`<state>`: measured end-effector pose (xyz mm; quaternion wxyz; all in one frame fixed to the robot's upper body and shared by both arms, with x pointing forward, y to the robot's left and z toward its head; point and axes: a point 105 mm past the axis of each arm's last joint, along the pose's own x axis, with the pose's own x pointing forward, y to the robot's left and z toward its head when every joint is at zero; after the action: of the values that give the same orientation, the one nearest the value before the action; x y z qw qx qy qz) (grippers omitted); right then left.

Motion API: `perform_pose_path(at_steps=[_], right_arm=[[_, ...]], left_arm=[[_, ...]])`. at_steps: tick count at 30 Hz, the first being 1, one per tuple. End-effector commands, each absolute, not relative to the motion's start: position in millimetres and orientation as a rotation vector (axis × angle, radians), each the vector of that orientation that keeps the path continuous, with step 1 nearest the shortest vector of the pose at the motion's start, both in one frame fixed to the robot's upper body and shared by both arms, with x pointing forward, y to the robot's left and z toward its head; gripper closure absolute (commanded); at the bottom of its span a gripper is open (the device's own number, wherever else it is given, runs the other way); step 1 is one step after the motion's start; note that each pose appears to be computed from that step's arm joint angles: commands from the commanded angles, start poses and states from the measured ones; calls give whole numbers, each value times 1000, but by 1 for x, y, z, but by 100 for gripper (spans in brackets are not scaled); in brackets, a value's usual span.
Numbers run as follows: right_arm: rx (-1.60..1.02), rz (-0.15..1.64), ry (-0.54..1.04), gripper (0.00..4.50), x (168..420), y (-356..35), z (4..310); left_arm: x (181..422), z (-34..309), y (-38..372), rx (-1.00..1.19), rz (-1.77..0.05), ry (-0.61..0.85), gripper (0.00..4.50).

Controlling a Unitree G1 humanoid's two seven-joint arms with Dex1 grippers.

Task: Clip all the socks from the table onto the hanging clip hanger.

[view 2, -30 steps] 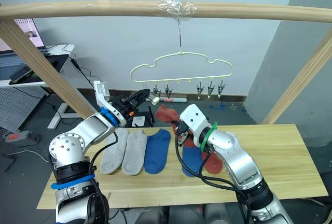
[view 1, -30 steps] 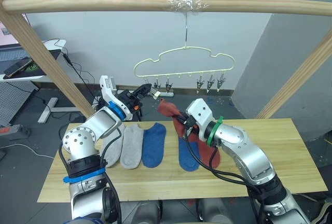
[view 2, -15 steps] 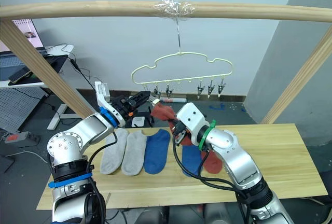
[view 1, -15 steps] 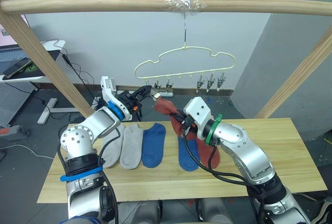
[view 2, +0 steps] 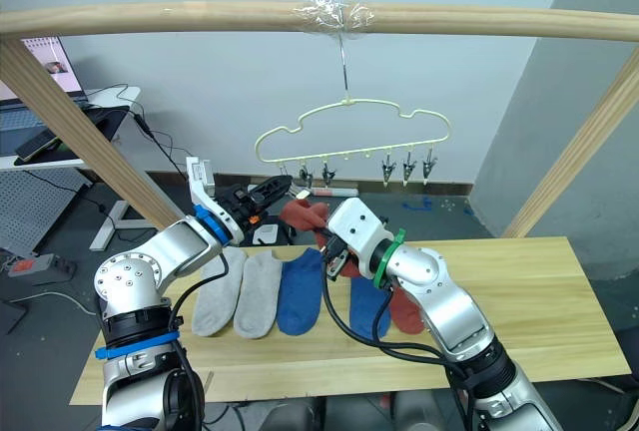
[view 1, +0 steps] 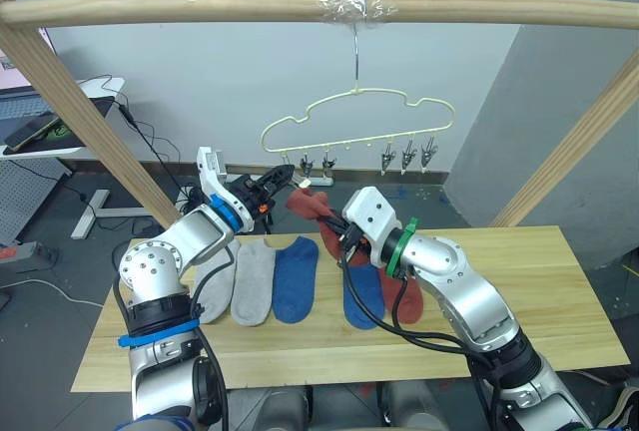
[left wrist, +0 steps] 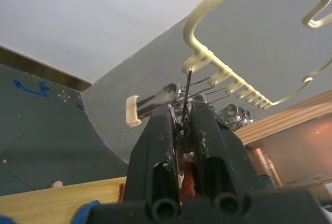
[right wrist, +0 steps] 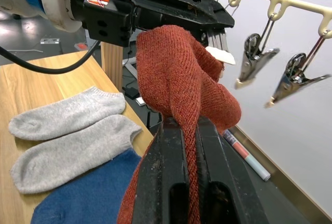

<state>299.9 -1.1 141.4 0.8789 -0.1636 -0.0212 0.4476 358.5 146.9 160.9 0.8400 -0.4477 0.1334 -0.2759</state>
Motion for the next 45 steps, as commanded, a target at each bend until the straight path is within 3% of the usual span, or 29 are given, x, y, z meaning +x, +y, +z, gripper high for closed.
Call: perform_pose_path(at_steps=[1,6,20,28,32,41,45], right_arm=[[-352,936,-106,447,300,1,155],[-353,937,-108,447,300,2,156],[-336,934,-96,450,302,4,153],[-62,906,-7,450,308,7,148],[30,924,20,341,307,10,147],[17,1026,144,13,286,-3,122],[-30,955,154,2,292,-20,115]], left_arm=[[356,169,147,-909,-595,249,438],[356,172,147,-873,-604,227,438],[351,177,158,-878,-617,202,3],[336,179,181,-745,-602,205,3],[334,182,186,-722,-591,189,0],[318,160,180,-582,-608,245,0],[312,149,169,-441,-642,267,0]])
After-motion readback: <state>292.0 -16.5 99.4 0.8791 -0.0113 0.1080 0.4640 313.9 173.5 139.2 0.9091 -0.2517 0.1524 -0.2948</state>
